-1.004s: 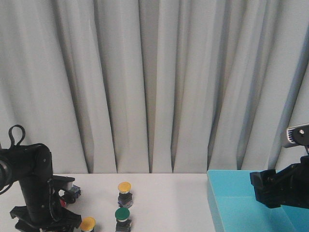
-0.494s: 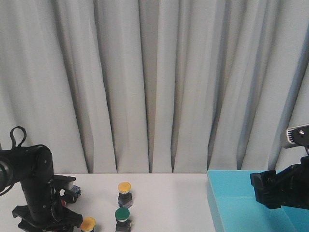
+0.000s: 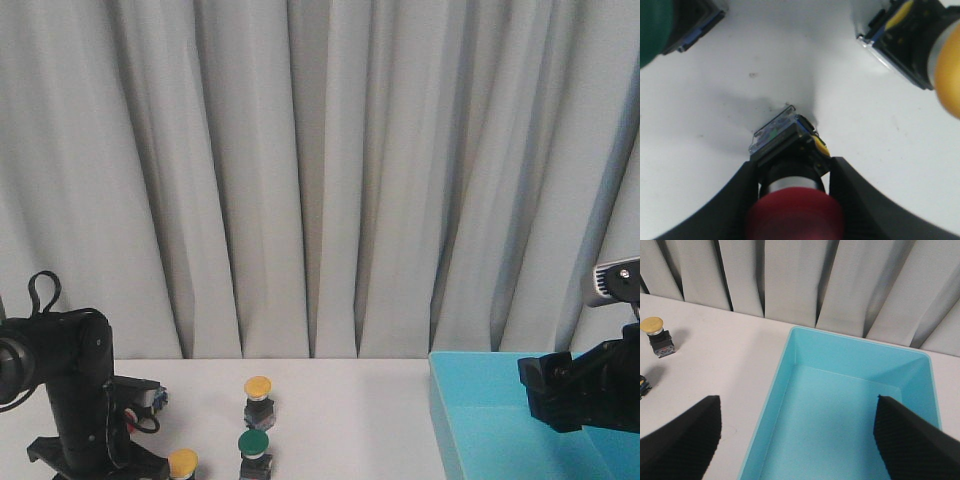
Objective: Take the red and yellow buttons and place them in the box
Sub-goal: 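Close the left gripper on the red-capped button's body and lift, then carry the red button toward the right gripper and hand it over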
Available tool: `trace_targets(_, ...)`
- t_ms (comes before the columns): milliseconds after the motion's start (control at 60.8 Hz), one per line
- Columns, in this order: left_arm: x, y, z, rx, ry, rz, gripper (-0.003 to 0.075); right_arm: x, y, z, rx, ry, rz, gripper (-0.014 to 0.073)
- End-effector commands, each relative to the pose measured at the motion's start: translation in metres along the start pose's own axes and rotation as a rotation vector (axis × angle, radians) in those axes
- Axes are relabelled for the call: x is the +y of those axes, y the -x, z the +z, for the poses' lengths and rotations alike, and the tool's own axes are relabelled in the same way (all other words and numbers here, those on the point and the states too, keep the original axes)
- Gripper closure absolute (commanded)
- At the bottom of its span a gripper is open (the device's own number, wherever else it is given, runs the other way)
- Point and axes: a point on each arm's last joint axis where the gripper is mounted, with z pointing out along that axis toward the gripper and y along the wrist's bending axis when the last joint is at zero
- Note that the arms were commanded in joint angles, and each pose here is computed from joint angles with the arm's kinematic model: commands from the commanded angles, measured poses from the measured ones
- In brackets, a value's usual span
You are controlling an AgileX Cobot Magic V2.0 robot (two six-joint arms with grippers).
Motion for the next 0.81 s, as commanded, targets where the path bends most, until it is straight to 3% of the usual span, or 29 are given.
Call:
trace_targets(0, -0.01, -0.002, -0.037, -0.096, -0.035, 0.047, 0.0729, -0.001, 0.019, -0.01, -0.117, 0.002, -0.01, 0.0002)
trace_targets(296, -0.025, -0.027, -0.117, -0.315, -0.071, 0.097, 0.0727, -0.001, 0.02, -0.01, -0.127, -0.002, -0.08, 0.0002)
trace_targets(411, -0.047, -0.046, -0.166, -0.51, -0.221, 0.18, 0.0727, 0.0, 0.023, -0.011, -0.158, -0.001, -0.138, 0.0002)
trace_targets(559, -0.095, -0.071, -0.218, -0.787, -0.455, 0.514, 0.0727, 0.008, 0.026, -0.012, -0.202, 0.024, -0.199, 0.0002)
trace_targets(675, -0.127, -0.085, -0.232, -0.901, -0.479, 0.811, 0.0727, 0.034, 0.025, -0.015, -0.205, 0.105, -0.376, 0.0002)
trace_targets(790, -0.148, -0.09, -0.232, -0.91, -0.477, 0.919, 0.0727, 0.072, 0.021, -0.024, -0.244, 0.228, -0.63, 0.0002)
